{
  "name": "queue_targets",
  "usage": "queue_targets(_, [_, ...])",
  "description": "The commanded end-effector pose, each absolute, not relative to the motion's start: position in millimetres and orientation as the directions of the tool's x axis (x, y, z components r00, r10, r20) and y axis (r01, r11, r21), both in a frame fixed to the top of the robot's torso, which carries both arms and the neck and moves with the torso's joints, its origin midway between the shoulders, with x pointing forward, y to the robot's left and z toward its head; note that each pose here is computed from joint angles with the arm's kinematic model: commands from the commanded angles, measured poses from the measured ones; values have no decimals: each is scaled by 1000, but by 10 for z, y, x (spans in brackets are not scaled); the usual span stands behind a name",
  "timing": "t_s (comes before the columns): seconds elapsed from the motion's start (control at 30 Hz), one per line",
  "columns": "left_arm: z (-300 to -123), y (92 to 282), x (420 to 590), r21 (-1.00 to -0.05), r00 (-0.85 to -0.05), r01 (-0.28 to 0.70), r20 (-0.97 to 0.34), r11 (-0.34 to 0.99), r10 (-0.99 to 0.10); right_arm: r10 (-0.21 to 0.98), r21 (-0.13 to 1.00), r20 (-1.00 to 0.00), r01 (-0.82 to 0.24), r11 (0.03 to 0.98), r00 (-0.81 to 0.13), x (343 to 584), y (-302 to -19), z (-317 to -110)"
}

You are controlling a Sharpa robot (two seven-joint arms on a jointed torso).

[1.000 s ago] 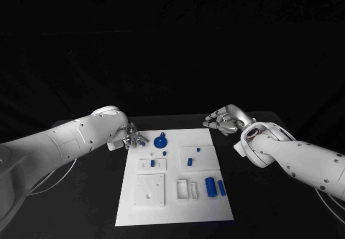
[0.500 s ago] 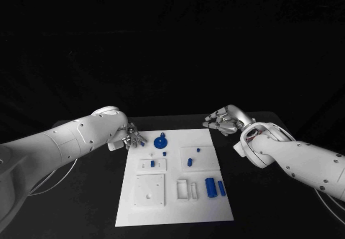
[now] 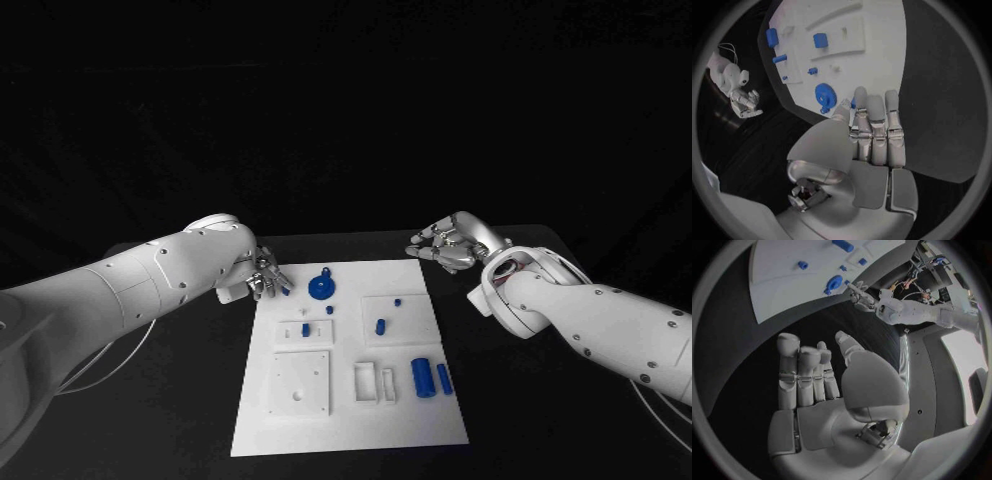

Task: Assemble the parts on the task board

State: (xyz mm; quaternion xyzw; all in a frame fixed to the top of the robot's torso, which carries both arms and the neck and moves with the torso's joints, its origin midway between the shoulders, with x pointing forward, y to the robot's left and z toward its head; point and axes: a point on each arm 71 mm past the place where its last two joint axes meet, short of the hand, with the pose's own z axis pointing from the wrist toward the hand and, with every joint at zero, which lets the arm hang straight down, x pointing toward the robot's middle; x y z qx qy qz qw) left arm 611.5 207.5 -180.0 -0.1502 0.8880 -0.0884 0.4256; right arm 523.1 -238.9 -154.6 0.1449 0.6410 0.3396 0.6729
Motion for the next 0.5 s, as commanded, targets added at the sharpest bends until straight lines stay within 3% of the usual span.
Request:
queue_targets(0.03, [-1818,2038,6106,-296,-598,-183,-723,938,-345,638,625,-768,-283,727,-58,5229,-2375,-1543])
queue_targets(0.5, [-1811,2043,6106,-302,-578,-192,-734,934,-356,638,625,-768,-283,727,-58,5230,-2374,-1543])
